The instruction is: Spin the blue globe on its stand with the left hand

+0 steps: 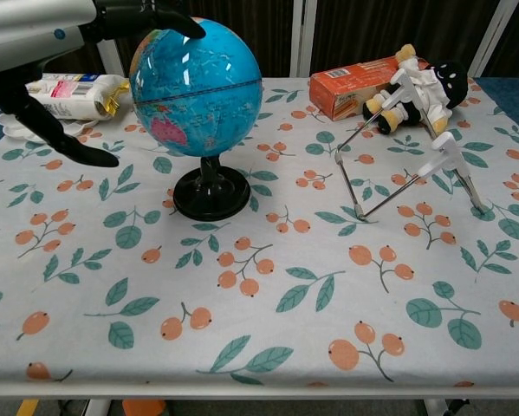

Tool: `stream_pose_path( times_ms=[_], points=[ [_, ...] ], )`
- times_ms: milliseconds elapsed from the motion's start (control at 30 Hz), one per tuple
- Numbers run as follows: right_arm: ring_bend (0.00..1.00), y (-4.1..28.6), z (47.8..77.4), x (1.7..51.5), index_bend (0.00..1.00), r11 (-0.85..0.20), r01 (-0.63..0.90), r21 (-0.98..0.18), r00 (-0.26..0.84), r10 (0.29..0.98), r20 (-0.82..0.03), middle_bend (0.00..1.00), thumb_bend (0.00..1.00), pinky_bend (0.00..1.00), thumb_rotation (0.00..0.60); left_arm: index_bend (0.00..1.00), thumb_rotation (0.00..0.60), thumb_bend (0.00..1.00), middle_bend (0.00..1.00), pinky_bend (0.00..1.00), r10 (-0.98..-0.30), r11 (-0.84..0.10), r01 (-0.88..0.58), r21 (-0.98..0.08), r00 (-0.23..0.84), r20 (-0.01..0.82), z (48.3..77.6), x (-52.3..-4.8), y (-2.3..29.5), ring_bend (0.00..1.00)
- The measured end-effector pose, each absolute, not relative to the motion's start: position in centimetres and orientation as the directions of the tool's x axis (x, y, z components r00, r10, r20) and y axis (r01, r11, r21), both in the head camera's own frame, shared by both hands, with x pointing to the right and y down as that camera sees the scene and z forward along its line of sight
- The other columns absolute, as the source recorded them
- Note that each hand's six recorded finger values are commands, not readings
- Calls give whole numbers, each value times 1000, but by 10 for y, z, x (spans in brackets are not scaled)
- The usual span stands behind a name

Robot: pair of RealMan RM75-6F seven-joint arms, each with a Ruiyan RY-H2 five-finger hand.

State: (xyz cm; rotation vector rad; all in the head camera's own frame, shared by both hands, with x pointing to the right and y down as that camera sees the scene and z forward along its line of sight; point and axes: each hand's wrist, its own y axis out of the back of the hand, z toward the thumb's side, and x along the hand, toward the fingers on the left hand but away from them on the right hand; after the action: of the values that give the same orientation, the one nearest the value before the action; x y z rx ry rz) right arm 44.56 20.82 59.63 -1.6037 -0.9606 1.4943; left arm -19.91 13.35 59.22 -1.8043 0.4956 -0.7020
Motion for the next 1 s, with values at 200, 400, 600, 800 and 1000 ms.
stream_pose_path(
  times_ms=[200,400,600,800,1000],
  points=[
    [0,208,596,445,0,-454,40,-890,45,891,-452,0,290,0,600,101,600,58,175,0,-652,-329,8,-944,721,233,593,-208,133,0],
    [0,209,598,445,0,-460,38,-887,45,888,-458,0,290,0,600,101,600,58,269,0,-673,-325,7,-946,701,236,592,-220,132,0],
    [0,209,599,444,0,-461,37,-887,45,887,-459,0,289,0,600,102,600,58,303,0,-696,-318,3,-948,678,236,590,-231,130,0],
    [0,209,599,445,0,-461,35,-886,43,887,-460,0,290,0,600,102,600,58,173,0,-709,-293,-22,-956,676,202,586,-233,129,0],
    [0,210,599,446,0,-462,36,-886,41,886,-461,0,290,0,600,107,600,58,84,0,-701,-263,-60,-963,698,148,581,-224,130,0]
  ],
)
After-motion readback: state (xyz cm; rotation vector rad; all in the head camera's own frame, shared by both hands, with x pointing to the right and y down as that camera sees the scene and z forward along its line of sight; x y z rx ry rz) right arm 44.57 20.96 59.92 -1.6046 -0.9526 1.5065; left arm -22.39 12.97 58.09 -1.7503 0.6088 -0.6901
